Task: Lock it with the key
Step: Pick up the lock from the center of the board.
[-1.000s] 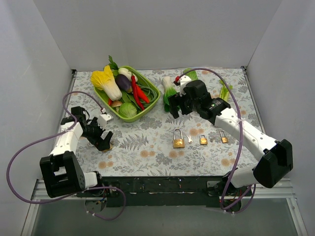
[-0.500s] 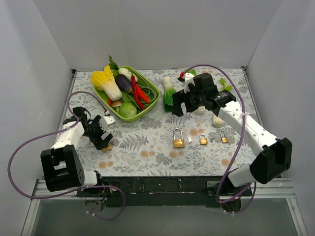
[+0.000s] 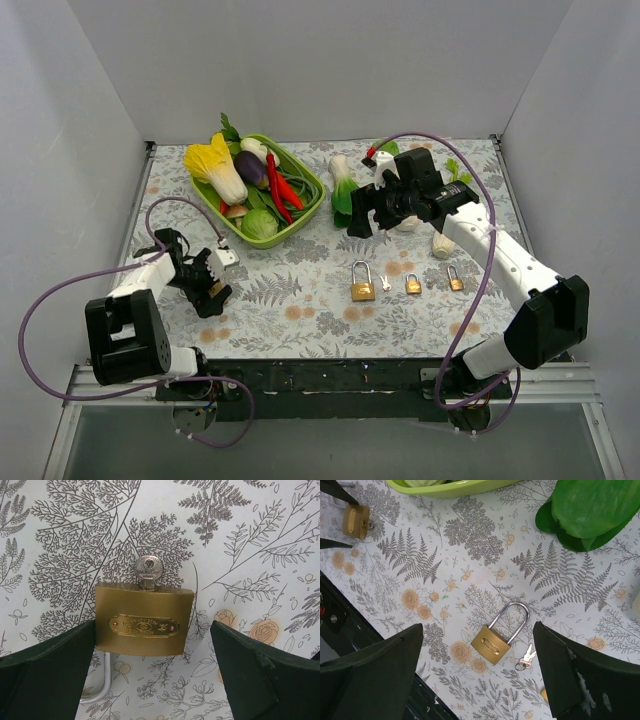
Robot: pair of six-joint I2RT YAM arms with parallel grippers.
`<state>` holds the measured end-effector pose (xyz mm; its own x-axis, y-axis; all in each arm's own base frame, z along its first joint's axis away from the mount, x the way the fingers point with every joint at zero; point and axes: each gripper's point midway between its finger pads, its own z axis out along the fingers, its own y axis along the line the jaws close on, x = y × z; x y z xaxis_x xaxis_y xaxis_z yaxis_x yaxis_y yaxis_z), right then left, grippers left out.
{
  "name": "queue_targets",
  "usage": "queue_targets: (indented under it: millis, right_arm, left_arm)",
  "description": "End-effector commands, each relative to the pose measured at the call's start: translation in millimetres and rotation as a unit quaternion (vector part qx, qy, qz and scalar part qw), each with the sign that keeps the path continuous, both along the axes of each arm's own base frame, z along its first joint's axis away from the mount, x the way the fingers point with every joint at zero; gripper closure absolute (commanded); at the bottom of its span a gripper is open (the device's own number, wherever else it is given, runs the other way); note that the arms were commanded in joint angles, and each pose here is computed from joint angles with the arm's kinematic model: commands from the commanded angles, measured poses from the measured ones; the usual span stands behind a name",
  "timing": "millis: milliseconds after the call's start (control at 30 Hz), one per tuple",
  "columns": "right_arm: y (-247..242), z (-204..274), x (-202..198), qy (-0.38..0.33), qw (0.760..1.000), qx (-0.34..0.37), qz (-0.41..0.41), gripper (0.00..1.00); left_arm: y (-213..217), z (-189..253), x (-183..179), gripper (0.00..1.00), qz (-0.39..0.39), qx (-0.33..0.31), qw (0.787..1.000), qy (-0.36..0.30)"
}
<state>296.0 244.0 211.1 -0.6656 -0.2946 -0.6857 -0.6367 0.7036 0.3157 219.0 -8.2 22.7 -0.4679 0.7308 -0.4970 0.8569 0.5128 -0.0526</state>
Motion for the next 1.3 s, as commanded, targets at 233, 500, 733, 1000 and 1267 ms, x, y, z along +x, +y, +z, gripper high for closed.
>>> queue_targets:
  millis: [233, 500, 733, 1000, 1267]
  right_arm:
    - [10.6, 16.5, 1.8, 0.005, 0.999, 0.042, 0.007, 0.02]
    - [16.1, 14.6, -0.8, 0.017, 0.998, 0.06, 0.01, 0.02]
    - [31.7, 18.2, -7.7, 0.051, 0.993, 0.103, 0.027, 0.02]
    - [45.6, 9.6, -18.7, 0.108, 0.982, 0.147, 0.039, 0.02]
    - [57.8, -18.4, -40.7, 0.181, 0.966, 0.174, 0.07, 0.05]
  left_arm:
    - [6.9, -22.1, -1.9, 0.14, 0.002, 0.034, 0.999, 0.012]
    - [1.2, -24.6, -3.9, 0.43, -0.026, 0.057, 0.998, -0.013]
    - [-20.5, -5.5, -8.8, 0.73, -0.056, 0.034, 0.997, -0.029]
    - [-89.9, 63.5, 9.5, 1.0, -0.111, -0.043, 0.989, -0.089]
    - [-148.5, 115.5, 15.0, 1.0, -0.141, -0.088, 0.98, -0.109]
